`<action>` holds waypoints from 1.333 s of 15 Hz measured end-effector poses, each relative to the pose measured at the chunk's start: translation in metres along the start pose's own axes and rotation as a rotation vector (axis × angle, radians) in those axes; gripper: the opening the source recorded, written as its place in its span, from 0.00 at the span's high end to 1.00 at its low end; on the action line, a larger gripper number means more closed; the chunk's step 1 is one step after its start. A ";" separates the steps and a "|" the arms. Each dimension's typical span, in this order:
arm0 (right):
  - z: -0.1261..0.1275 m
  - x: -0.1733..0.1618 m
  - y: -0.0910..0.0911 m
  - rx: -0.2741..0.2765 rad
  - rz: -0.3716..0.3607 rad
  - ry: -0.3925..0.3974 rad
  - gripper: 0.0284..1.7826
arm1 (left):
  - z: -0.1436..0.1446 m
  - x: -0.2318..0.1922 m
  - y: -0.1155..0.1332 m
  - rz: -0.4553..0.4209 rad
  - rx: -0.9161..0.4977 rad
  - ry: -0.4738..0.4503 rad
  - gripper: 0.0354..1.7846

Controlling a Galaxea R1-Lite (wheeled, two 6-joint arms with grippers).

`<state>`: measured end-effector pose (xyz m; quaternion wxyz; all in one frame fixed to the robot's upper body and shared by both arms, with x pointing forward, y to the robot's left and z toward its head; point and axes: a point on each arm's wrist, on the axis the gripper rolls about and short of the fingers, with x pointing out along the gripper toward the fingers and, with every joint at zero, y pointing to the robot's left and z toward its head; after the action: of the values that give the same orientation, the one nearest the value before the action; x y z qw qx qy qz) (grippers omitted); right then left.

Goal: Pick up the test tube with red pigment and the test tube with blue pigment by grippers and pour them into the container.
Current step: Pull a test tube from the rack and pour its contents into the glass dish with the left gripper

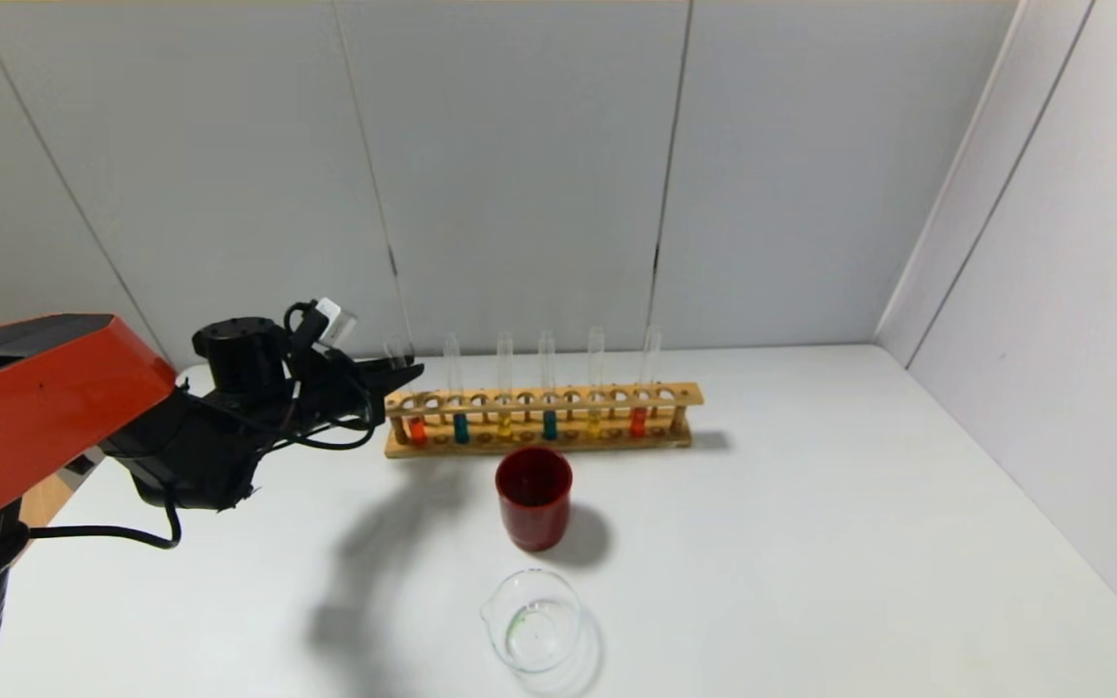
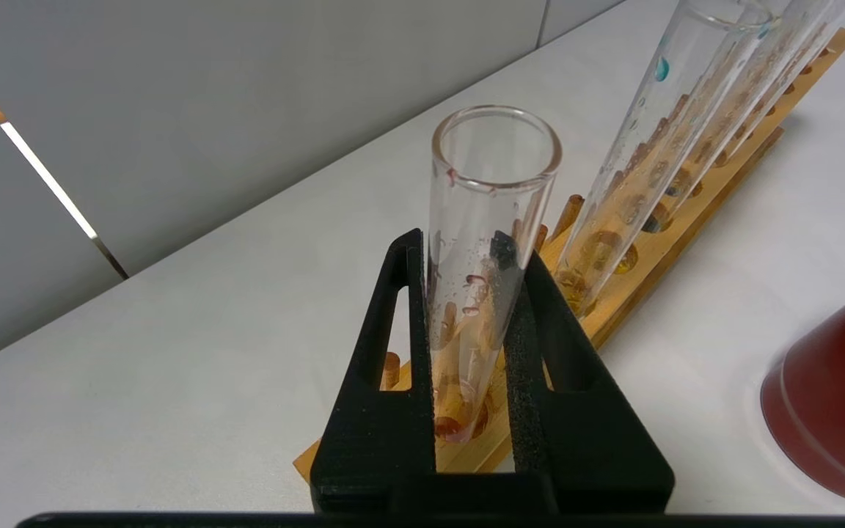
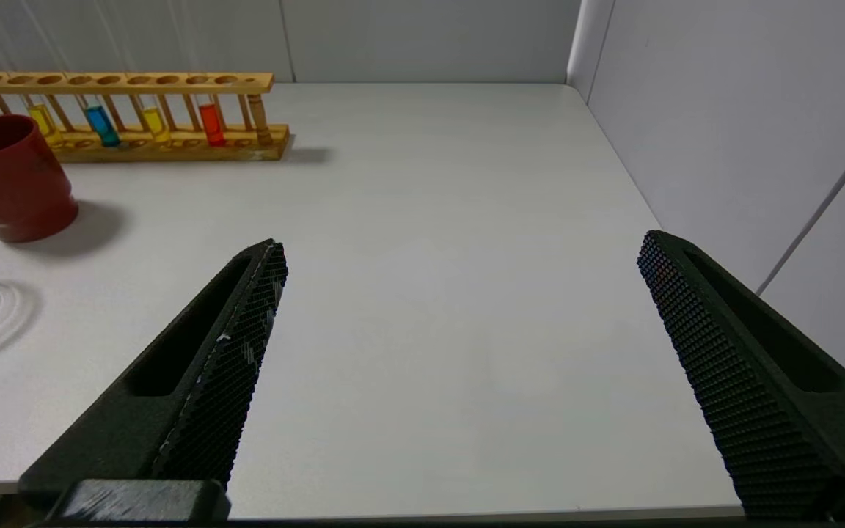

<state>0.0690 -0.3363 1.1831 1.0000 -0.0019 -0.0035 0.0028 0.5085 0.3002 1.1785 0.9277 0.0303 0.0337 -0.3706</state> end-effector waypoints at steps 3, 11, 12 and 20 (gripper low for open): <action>0.000 0.000 0.000 0.000 0.000 0.000 0.02 | 0.004 0.000 -0.001 -0.003 0.006 -0.006 0.84; 0.000 0.000 0.000 0.000 0.000 0.000 0.02 | 0.066 -0.019 -0.012 0.001 0.063 -0.072 0.84; 0.000 0.000 0.000 0.000 0.000 0.000 0.02 | 0.078 -0.025 -0.016 0.002 0.070 -0.080 0.84; 0.000 0.000 0.000 0.000 0.000 0.000 0.02 | 0.153 -0.113 -0.081 0.013 0.077 -0.093 0.84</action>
<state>0.0690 -0.3363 1.1831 1.0000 -0.0019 -0.0035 0.0028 0.3773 0.3070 1.3381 0.9287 0.0492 -0.0238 -0.3668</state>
